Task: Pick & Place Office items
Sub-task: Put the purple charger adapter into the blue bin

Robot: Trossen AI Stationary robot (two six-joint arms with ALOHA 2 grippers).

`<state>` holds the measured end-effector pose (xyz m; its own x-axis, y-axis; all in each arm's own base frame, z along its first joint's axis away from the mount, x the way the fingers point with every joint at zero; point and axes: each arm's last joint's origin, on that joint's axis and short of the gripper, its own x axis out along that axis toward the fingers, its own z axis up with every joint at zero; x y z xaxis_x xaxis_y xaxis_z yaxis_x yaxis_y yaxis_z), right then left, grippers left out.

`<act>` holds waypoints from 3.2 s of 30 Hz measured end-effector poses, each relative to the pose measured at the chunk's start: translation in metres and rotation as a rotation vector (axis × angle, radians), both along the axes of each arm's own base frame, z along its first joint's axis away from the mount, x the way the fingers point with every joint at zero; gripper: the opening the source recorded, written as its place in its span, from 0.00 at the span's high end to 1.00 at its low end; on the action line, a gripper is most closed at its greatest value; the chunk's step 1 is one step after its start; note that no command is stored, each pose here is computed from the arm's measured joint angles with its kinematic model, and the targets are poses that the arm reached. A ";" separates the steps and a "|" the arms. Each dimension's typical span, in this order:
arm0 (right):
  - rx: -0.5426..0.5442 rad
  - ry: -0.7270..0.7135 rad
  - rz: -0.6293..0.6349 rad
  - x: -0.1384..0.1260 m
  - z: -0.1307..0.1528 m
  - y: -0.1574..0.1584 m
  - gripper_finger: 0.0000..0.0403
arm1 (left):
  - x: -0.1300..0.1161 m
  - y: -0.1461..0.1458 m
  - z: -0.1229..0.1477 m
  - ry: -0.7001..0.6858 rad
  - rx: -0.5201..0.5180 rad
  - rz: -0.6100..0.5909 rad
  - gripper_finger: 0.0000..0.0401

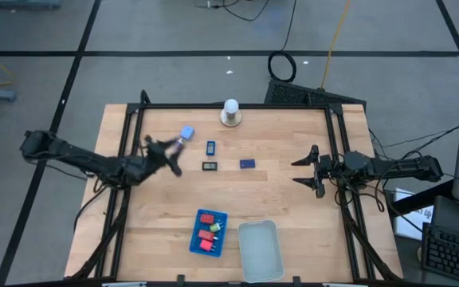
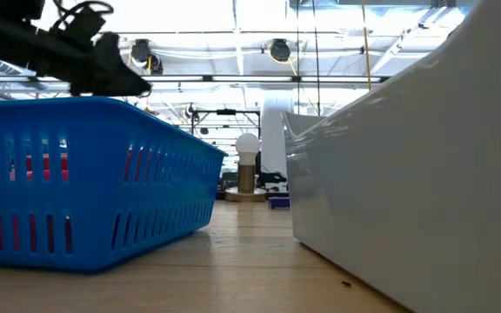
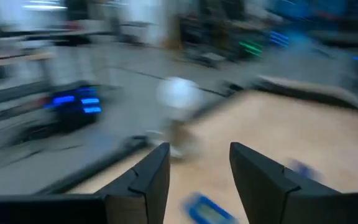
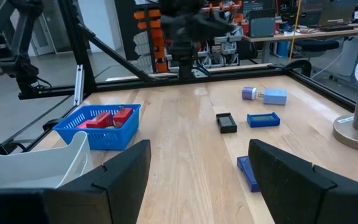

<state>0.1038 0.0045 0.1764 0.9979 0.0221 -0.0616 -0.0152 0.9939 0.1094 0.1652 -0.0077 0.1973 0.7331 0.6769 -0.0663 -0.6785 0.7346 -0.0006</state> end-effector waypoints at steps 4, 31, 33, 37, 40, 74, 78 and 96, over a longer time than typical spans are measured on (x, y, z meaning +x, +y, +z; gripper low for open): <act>-0.004 0.000 -0.021 0.000 0.000 -0.001 0.35 | -0.011 0.017 0.005 -0.089 -0.025 0.227 0.60; -0.002 -0.001 -0.021 0.000 0.000 -0.001 0.35 | -0.005 0.075 0.017 0.239 -0.405 0.281 0.31; -0.001 0.000 -0.021 0.000 0.000 -0.001 0.35 | -0.002 0.081 0.010 0.299 -0.451 0.268 0.28; -0.001 -0.001 -0.022 0.000 0.000 -0.001 0.35 | 0.003 0.089 -0.006 0.382 -0.515 0.255 0.26; -0.001 0.000 -0.021 0.000 0.000 -0.001 0.35 | 0.005 0.095 -0.014 0.420 -0.556 0.264 0.26; -0.002 0.000 -0.021 0.000 0.000 -0.001 0.35 | 0.021 0.115 -0.073 0.706 -0.697 0.198 0.26; -0.002 -0.001 -0.021 0.000 0.000 -0.001 0.35 | 0.021 0.115 -0.073 0.707 -0.697 0.197 0.28; -0.001 -0.001 -0.021 0.000 0.000 -0.001 0.35 | 0.021 0.113 -0.073 0.697 -0.727 0.172 0.66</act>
<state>0.1038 0.0039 0.1765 0.9981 0.0010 -0.0610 0.0056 0.9941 0.1080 0.1865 0.1058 0.1239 0.2711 0.3957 -0.8774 -0.7948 0.6062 0.0279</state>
